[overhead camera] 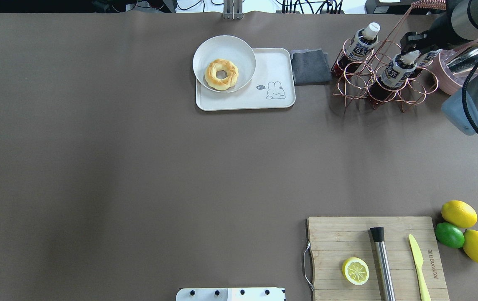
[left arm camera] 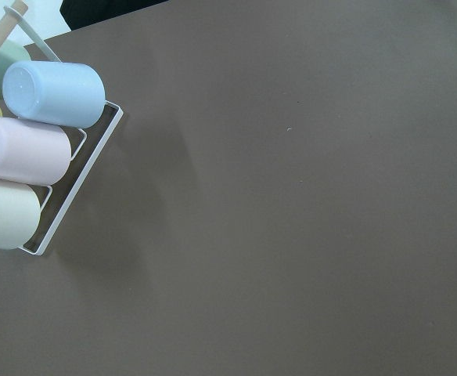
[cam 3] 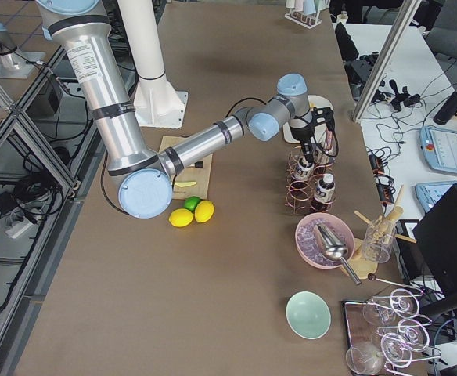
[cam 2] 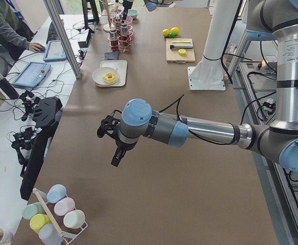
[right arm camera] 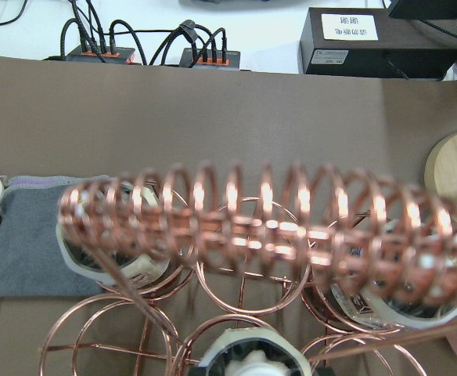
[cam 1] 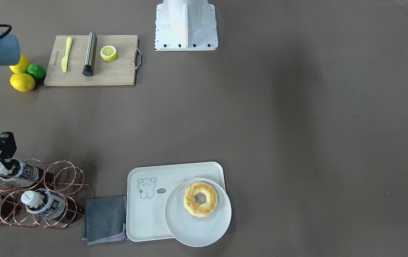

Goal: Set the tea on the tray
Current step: 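Reach the right gripper down to a dark tea bottle in the copper rack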

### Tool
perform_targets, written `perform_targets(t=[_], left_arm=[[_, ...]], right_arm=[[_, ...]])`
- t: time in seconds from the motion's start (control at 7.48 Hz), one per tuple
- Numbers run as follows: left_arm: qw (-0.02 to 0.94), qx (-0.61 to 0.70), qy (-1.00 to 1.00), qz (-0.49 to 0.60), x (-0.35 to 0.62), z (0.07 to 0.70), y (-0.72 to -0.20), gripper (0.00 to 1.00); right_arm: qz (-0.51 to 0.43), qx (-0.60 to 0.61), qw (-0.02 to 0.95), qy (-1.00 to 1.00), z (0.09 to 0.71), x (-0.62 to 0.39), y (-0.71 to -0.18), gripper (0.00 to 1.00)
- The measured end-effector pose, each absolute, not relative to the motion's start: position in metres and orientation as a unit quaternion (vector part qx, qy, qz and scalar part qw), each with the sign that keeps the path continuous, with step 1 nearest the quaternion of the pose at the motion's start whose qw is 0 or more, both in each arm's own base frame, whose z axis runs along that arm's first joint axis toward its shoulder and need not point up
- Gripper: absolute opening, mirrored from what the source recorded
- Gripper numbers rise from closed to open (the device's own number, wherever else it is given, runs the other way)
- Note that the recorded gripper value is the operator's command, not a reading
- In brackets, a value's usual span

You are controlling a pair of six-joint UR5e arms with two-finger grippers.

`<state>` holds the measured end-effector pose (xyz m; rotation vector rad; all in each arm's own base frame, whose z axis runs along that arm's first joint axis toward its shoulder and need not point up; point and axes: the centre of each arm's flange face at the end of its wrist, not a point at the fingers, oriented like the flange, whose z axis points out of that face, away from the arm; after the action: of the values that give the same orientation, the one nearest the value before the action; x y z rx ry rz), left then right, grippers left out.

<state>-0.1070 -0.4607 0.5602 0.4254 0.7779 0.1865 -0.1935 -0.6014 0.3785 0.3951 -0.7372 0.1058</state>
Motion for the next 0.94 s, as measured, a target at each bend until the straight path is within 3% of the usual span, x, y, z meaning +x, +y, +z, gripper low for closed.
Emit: perform_targets(t=[0.94], left_arm=[[0.899, 0.205, 0.376, 0.09, -0.107, 0.5604, -0.4607, 0.99]], right_arm=[[0.063, 0.185, 0.912, -0.36, 0.3801, -0.1948, -0.6019, 0.44]])
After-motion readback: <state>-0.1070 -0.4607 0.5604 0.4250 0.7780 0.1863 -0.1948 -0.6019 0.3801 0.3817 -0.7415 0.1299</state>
